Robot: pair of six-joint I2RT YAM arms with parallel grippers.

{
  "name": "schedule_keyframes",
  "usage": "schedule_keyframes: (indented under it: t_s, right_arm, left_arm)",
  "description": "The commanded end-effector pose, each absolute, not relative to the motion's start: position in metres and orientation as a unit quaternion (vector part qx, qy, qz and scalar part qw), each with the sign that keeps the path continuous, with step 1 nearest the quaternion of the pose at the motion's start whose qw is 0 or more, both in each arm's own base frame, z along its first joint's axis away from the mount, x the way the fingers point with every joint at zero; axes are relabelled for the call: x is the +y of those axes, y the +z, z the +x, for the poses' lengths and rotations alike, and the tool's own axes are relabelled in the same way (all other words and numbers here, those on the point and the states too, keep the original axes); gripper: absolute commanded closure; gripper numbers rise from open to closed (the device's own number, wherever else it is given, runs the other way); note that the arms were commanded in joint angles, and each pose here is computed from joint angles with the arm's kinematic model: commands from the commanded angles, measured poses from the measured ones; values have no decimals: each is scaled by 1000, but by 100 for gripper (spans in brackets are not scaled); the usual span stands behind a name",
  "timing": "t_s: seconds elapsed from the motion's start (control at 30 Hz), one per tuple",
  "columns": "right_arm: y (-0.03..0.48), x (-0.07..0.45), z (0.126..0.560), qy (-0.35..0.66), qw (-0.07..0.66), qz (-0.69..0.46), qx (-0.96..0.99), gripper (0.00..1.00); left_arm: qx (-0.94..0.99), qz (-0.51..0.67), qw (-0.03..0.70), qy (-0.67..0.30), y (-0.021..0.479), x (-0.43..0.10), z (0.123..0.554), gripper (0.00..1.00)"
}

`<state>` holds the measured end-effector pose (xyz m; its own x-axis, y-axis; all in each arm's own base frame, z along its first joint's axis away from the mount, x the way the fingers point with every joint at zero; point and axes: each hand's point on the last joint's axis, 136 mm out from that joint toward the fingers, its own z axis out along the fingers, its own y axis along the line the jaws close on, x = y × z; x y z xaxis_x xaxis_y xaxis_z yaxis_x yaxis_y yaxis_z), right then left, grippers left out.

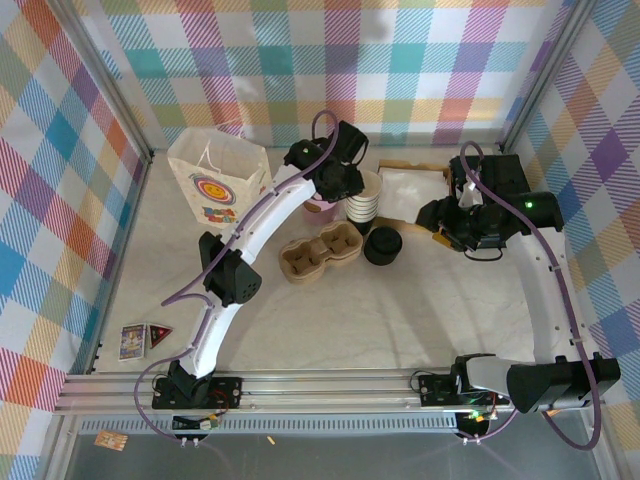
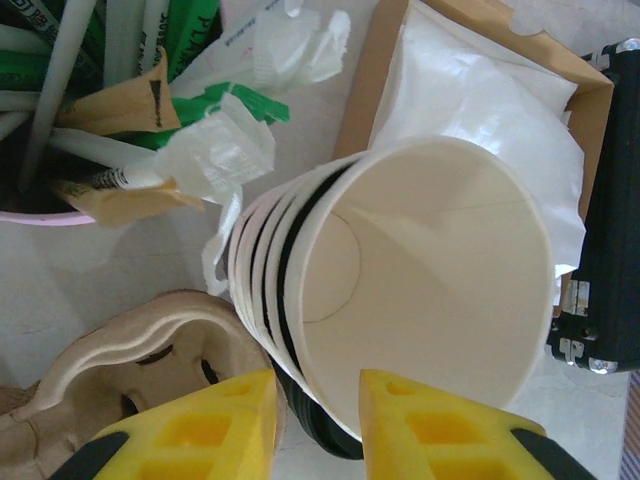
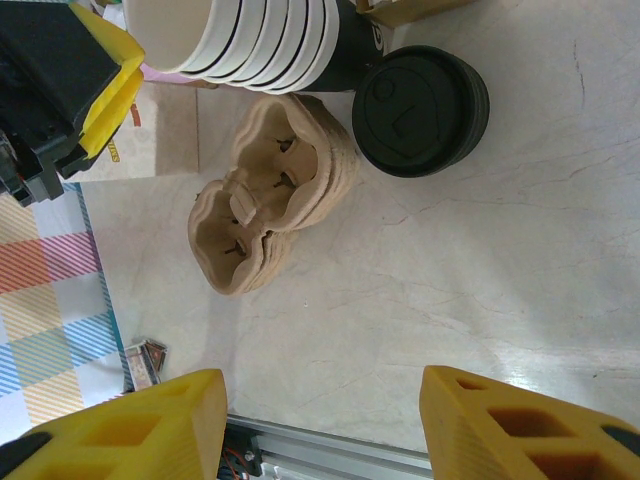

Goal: Pack the takeout coffee

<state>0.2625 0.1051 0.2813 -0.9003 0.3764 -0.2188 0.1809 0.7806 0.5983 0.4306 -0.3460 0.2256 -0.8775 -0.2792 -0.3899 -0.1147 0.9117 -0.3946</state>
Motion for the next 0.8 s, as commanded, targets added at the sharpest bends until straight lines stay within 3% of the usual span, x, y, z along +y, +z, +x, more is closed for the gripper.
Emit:
schedule_keyframes:
  t_s: [0.0, 0.77]
  right_arm:
    - [285, 104, 261, 294, 176, 148, 928, 46]
    - [285, 108, 263, 305, 171, 145, 926, 48]
  left_arm:
    - [951, -105, 225, -184, 223, -345, 437, 73]
    - [949, -109, 229, -187, 223, -345, 441, 80]
